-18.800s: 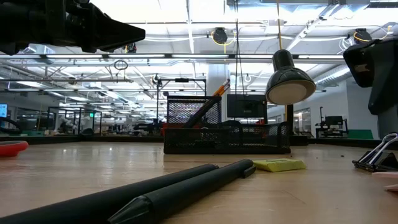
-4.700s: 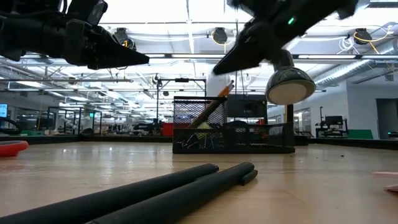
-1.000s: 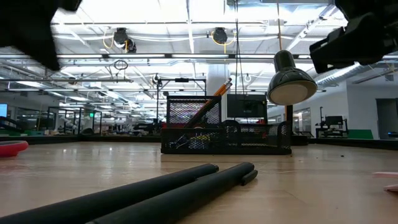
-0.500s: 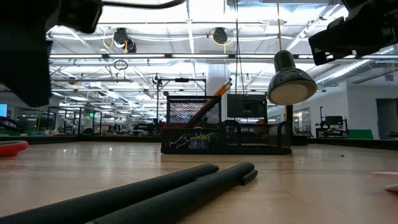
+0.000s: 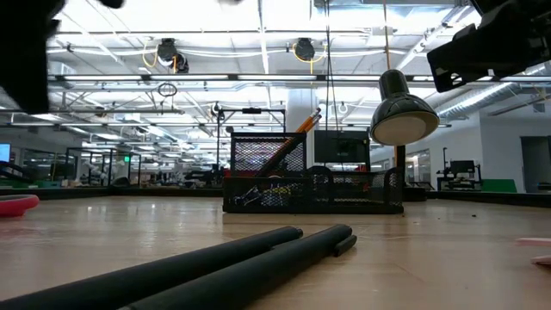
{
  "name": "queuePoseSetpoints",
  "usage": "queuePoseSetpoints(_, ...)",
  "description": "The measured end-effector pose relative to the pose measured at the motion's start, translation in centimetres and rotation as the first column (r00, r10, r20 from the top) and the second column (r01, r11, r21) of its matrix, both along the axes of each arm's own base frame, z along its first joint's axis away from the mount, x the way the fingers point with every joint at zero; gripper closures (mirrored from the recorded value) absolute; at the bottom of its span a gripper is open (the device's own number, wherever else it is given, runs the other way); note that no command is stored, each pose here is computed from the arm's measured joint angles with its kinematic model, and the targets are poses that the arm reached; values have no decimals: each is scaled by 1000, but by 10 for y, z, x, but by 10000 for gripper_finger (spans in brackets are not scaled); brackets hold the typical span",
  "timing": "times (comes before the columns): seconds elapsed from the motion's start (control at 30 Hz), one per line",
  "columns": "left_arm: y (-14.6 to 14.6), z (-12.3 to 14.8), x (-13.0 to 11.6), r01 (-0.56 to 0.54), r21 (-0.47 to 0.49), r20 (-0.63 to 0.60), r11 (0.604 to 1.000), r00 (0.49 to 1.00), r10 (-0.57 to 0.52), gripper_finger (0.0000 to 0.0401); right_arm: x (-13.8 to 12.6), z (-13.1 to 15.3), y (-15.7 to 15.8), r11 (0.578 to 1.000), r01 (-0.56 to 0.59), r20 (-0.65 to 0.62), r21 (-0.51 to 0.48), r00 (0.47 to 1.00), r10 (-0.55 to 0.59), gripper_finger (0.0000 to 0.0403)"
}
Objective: Pick and place office supplies into organizer
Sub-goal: Put the red scissors into the black desk organizer
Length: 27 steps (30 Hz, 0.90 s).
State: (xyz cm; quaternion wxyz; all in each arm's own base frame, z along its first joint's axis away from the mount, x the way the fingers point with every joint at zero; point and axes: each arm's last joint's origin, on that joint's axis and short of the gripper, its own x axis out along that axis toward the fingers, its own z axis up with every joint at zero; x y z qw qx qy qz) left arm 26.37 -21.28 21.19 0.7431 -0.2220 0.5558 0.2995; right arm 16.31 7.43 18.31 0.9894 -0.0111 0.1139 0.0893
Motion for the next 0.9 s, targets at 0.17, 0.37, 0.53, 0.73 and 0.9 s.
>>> queuePoseSetpoints(0.17,10,5,-18,-196,71,-152,978,967,205,329,0,0,0,1000,0,0,0,1000,0,403)
queuePoseSetpoints(0.37,18,-4,-18,-195,97,-184,976,960,210,329,0,0,0,1000,0,0,0,1000,0,403)
queuePoseSetpoints(0.53,29,-19,-20,-211,101,-250,972,940,230,317,0,0,0,1000,0,0,0,1000,0,403)
queuePoseSetpoints(0.73,44,-41,-23,-268,87,-321,960,904,281,232,0,0,0,1000,-2,-1,0,1000,2,403)
queuePoseSetpoints(0.9,53,-50,-23,-290,77,-348,954,889,298,162,0,0,0,1000,-2,-1,0,1000,2,403)
